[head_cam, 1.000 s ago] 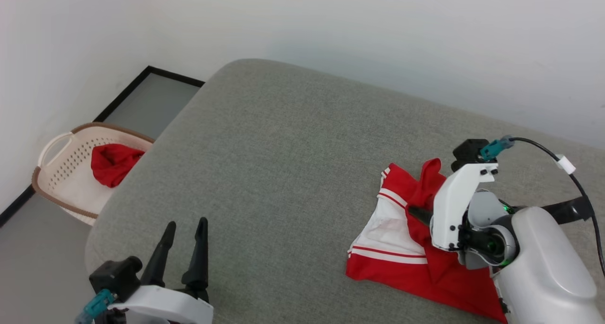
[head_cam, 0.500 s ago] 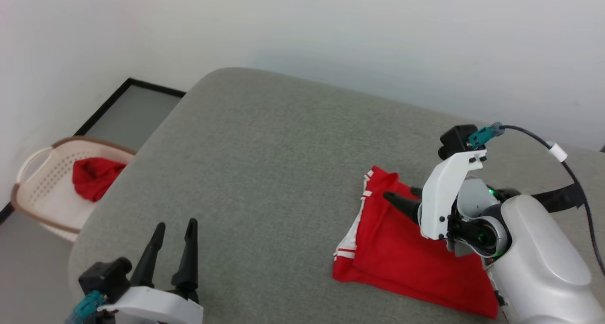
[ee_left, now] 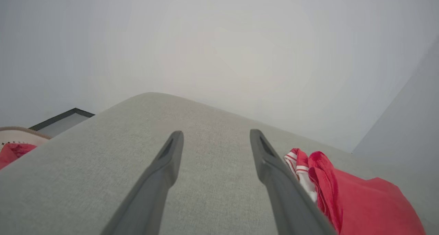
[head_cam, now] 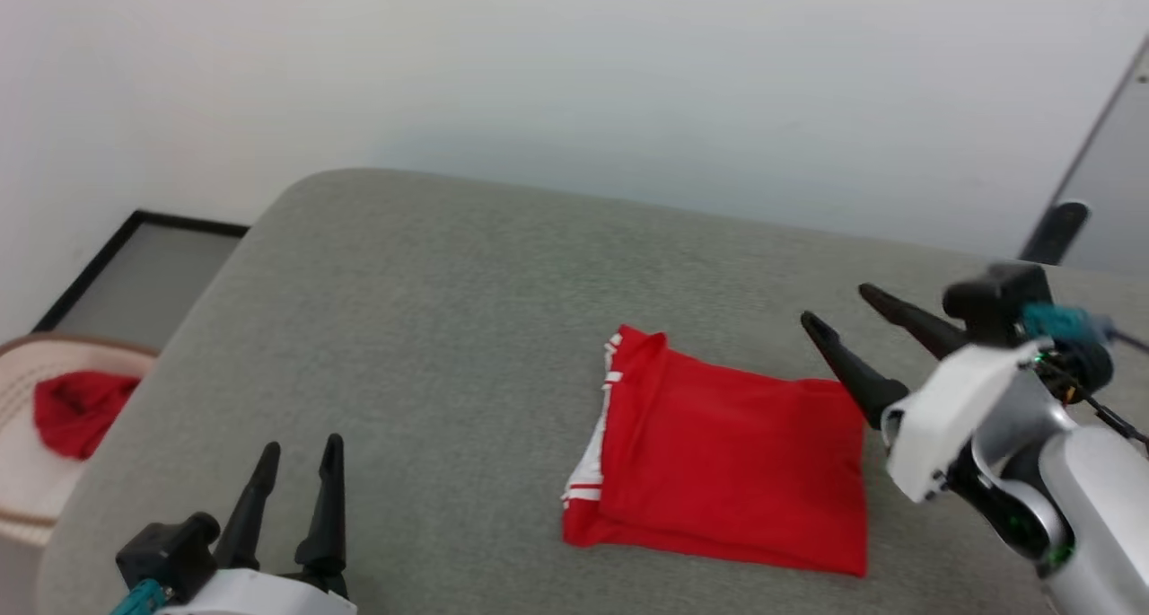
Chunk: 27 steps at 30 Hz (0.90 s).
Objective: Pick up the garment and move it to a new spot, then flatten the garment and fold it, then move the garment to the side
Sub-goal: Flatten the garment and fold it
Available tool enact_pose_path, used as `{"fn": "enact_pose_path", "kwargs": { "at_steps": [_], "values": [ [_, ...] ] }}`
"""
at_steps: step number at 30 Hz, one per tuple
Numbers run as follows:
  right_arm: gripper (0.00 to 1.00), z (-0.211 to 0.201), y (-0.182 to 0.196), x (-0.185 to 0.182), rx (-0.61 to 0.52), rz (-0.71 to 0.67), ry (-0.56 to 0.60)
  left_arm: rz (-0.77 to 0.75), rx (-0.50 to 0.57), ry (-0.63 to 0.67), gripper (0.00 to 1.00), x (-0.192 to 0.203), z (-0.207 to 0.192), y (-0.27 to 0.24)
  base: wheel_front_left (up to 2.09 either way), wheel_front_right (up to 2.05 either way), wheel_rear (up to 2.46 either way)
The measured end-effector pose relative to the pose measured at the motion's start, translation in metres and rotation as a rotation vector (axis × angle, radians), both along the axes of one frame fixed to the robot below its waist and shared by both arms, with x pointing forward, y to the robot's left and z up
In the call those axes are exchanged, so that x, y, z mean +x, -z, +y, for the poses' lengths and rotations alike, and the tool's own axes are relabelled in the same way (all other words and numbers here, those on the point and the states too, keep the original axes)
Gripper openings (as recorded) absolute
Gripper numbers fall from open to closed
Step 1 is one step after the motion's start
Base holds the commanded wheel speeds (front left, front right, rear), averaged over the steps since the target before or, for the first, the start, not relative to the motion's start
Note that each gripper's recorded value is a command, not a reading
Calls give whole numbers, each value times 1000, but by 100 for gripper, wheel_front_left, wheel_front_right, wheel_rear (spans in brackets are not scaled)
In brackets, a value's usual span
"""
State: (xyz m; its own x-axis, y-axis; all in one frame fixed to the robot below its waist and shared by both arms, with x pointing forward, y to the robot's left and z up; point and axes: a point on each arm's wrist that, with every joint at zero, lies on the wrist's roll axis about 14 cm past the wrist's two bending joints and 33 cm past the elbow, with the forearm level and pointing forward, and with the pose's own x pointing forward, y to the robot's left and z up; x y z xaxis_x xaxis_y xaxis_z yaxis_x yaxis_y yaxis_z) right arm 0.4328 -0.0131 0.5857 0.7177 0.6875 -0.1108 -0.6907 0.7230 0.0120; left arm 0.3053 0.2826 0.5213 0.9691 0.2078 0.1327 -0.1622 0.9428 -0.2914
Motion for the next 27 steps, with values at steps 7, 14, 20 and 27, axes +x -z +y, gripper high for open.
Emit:
{"fn": "enact_pose_path", "kwargs": {
  "at_steps": [7,14,20,27],
  "values": [
    [100,-60,3,-14,4,-223,121,2,27,85,100,16,-24,-1,0,0,0],
    [100,-117,30,-33,25,-241,287,6,47,165,100,31,-48,-1,0,0,0],
    [100,-148,45,-48,27,-236,398,5,72,202,100,36,-60,-2,0,0,0],
    [100,-163,55,-63,43,-223,475,0,101,209,100,33,-63,-4,0,0,0]
  ]
}}
